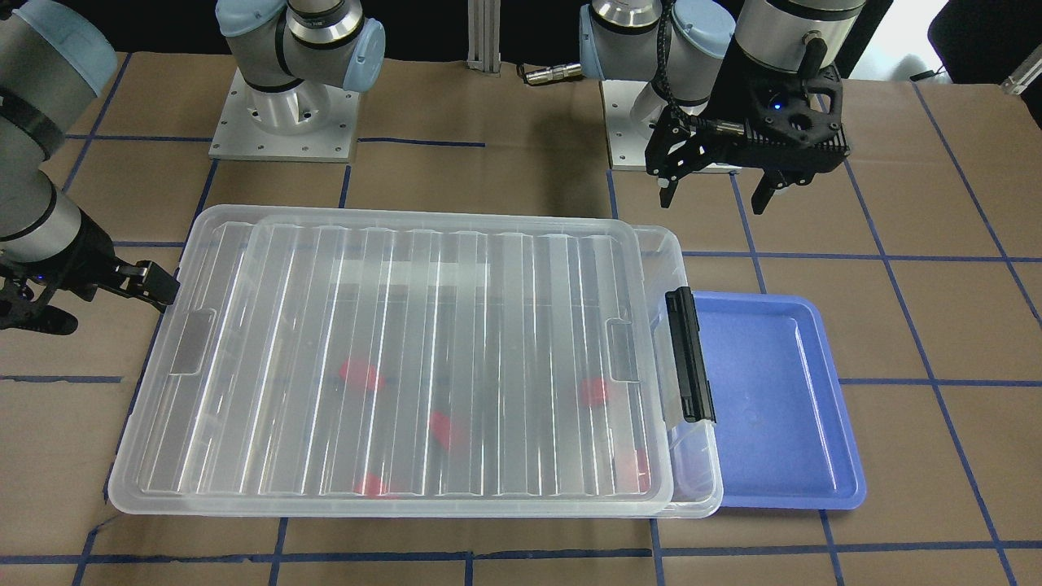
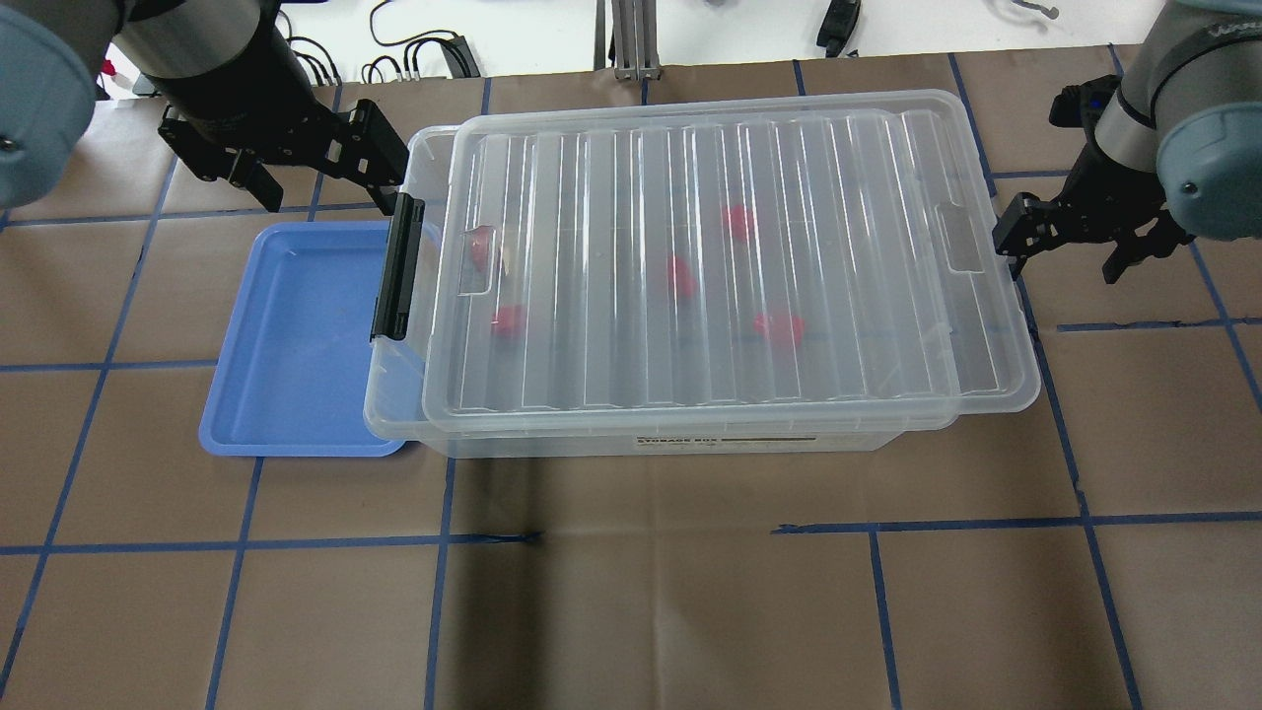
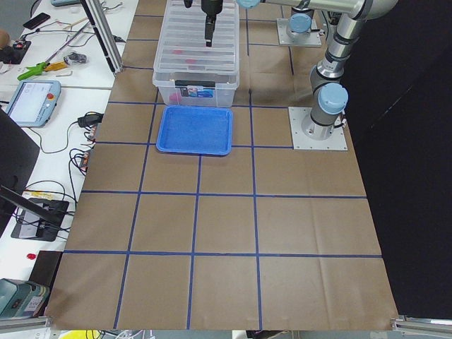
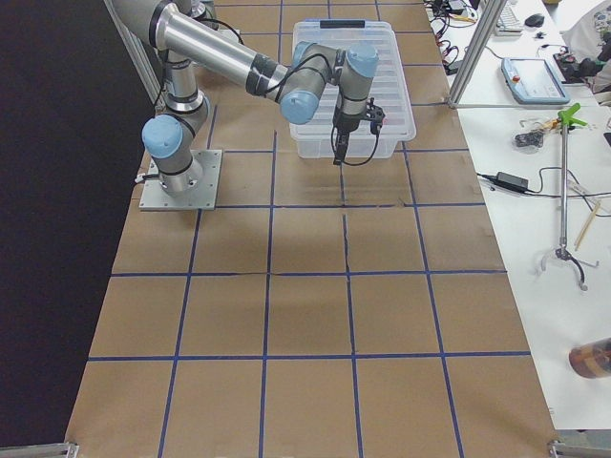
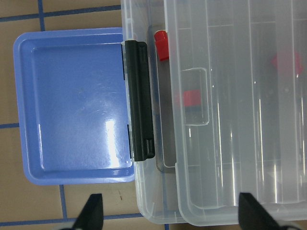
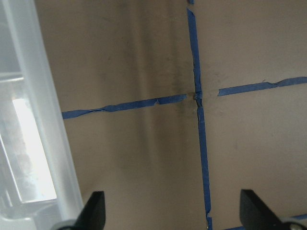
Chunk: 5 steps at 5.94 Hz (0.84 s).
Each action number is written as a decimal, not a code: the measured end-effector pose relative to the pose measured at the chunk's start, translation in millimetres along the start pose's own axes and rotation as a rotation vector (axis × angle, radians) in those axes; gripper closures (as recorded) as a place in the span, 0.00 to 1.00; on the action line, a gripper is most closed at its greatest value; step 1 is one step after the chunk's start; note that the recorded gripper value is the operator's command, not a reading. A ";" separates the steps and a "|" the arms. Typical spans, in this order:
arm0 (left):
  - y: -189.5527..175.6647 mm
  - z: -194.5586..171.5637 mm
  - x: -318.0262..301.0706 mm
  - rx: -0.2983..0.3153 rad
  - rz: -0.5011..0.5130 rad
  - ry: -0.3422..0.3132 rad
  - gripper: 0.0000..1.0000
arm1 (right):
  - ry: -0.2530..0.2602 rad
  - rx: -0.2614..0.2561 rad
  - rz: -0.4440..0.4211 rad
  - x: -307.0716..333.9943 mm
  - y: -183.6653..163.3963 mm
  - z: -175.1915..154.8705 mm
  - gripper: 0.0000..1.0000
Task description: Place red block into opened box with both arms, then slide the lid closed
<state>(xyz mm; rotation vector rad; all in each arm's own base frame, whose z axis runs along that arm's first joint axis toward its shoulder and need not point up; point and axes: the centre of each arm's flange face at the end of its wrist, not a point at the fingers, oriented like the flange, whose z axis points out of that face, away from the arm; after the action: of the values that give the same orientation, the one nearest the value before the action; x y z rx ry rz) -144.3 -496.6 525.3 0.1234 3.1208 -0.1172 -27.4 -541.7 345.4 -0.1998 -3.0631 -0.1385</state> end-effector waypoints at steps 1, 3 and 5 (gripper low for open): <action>0.1 0.1 -0.2 0.000 0.000 -0.002 0.01 | -0.019 0.002 -0.006 -8.0 0.4 -0.2 0.00; 0.1 1.2 0.3 -0.003 0.000 -0.004 0.01 | -0.035 0.004 -0.022 -21.9 1.4 -0.5 0.00; 0.2 1.5 0.6 -0.003 0.002 -0.006 0.01 | -0.031 0.010 -0.033 -27.6 0.7 -3.2 0.00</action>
<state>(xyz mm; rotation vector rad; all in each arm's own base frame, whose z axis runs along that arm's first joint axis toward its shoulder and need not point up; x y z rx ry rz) -144.9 -496.5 523.8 0.1254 3.1151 -0.1121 0.2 -544.8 346.7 -0.1519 -3.0983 -0.1233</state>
